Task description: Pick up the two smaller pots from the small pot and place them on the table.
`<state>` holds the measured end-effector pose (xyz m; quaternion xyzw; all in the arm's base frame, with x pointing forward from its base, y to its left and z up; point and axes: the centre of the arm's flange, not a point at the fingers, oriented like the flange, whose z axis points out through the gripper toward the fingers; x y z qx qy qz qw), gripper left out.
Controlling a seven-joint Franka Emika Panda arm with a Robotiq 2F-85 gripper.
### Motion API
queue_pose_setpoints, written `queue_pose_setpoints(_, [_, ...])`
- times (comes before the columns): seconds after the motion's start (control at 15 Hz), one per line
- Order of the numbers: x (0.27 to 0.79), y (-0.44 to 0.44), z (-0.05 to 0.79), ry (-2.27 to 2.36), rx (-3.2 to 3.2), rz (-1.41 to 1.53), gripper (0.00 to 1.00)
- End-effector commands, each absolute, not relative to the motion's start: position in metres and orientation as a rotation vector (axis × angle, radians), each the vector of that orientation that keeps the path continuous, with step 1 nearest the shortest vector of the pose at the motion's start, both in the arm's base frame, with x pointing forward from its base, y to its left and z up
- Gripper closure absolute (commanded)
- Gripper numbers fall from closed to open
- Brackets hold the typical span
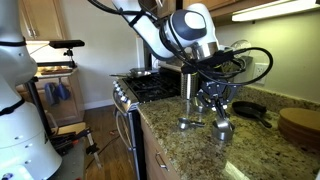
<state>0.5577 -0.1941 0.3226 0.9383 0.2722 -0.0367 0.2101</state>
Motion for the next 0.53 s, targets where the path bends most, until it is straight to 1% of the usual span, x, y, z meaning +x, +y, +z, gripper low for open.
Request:
queue_pose_setpoints(0.0, [0.531, -0.187, 0.326, 0.637, 2.579, -0.127, 0.92])
queue_pose_setpoints(0.47, [0.519, -0.18, 0.307, 0.464, 2.568, -0.175, 0.92])
